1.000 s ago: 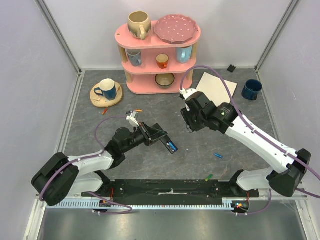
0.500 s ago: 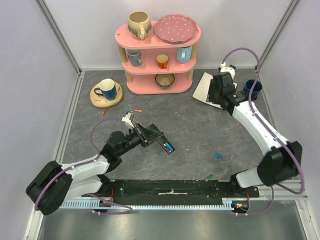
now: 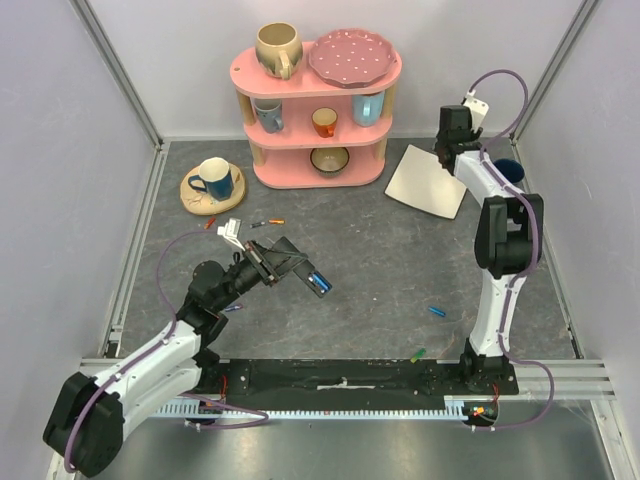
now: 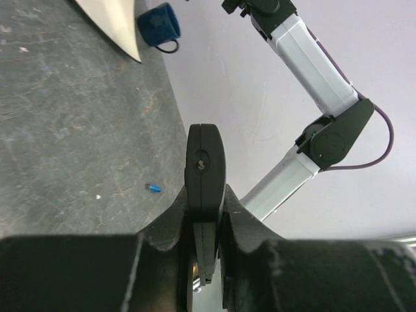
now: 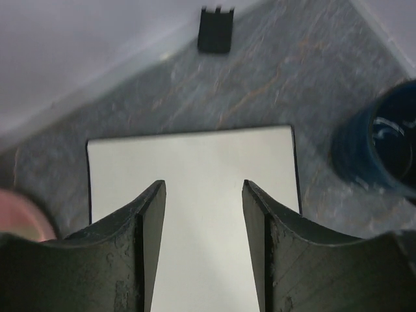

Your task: Load the batteries into the remote control

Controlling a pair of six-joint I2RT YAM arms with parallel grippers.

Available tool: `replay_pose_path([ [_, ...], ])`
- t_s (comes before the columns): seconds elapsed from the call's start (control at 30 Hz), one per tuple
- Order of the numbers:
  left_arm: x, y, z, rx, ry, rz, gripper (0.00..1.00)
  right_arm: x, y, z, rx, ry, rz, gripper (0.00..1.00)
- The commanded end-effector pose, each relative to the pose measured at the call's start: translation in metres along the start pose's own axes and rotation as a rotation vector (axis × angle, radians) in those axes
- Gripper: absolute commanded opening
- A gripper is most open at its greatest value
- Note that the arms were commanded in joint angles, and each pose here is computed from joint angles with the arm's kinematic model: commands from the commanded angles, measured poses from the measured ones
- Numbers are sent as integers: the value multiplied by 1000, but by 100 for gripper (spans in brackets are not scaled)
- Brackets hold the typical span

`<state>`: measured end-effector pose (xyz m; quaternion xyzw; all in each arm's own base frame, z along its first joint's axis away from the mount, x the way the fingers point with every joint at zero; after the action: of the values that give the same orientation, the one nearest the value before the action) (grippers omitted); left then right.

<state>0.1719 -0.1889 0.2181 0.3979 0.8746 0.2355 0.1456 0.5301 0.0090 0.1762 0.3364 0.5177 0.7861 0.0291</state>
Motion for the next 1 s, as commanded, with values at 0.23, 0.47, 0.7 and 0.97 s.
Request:
replay_pose_path([
  [0.23, -6, 17, 10, -170, 26, 8, 2, -109, 38, 18, -241, 6, -191, 61],
  [0.47, -8, 26, 23, -167, 77, -6, 2, -137, 37, 33, -379, 40, -262, 62],
  [0.7, -8, 28, 36, -144, 123, -28, 2, -172, 27, 3, -444, -1, -270, 63],
  [0.97, -10, 28, 43, -142, 148, -31, 2, -190, 21, -28, -389, -56, -257, 62],
])
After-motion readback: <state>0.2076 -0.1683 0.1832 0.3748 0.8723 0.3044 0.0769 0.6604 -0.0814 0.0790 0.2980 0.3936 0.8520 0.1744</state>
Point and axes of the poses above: each gripper's point midway between its finger pads, its own x axis back along the fingers, its own z axis along the line the jaws close on, y = z × x, the point moved 6 cm from there along x, back along the fingers, and after that the axes turned 11 degrees about -x, right-handed, at the moved point
